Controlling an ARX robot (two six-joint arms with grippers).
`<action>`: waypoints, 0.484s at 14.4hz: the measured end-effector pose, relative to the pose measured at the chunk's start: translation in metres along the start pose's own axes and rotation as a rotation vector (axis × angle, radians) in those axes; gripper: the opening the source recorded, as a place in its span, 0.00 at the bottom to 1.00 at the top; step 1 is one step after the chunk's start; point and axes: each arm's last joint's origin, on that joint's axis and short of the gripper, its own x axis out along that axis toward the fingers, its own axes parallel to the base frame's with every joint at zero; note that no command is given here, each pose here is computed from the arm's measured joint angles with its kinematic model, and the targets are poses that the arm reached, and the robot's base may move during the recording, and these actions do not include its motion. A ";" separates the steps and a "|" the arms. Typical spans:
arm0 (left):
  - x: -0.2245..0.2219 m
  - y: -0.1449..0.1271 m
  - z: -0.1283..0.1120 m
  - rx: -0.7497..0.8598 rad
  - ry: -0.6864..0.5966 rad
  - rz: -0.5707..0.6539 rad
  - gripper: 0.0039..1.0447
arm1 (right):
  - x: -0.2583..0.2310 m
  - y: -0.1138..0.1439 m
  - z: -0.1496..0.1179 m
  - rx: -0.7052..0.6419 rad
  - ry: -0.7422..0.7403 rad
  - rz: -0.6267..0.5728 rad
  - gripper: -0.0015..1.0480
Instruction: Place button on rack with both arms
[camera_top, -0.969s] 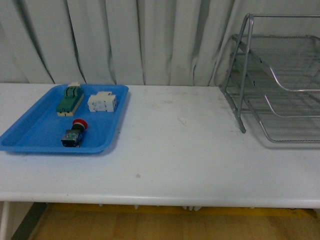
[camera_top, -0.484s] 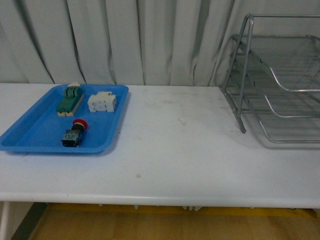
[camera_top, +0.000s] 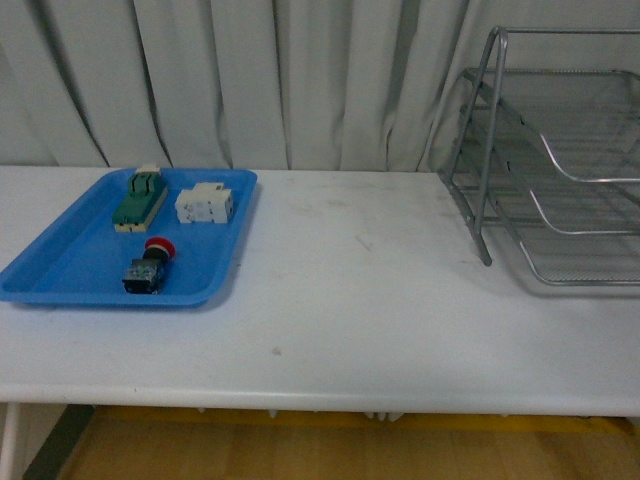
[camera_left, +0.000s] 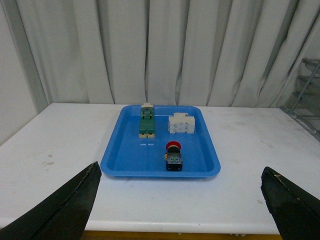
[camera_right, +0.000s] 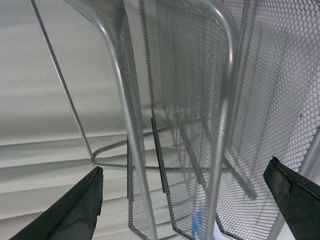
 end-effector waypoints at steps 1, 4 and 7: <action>0.000 0.000 0.000 0.000 0.000 0.000 0.94 | 0.002 -0.005 -0.003 0.007 0.011 -0.013 0.94; 0.000 0.000 0.000 0.000 0.000 0.000 0.94 | 0.008 -0.019 -0.012 0.015 0.043 -0.042 0.94; 0.000 0.000 0.000 0.000 0.000 0.000 0.94 | 0.017 -0.015 -0.013 -0.013 0.058 -0.020 0.94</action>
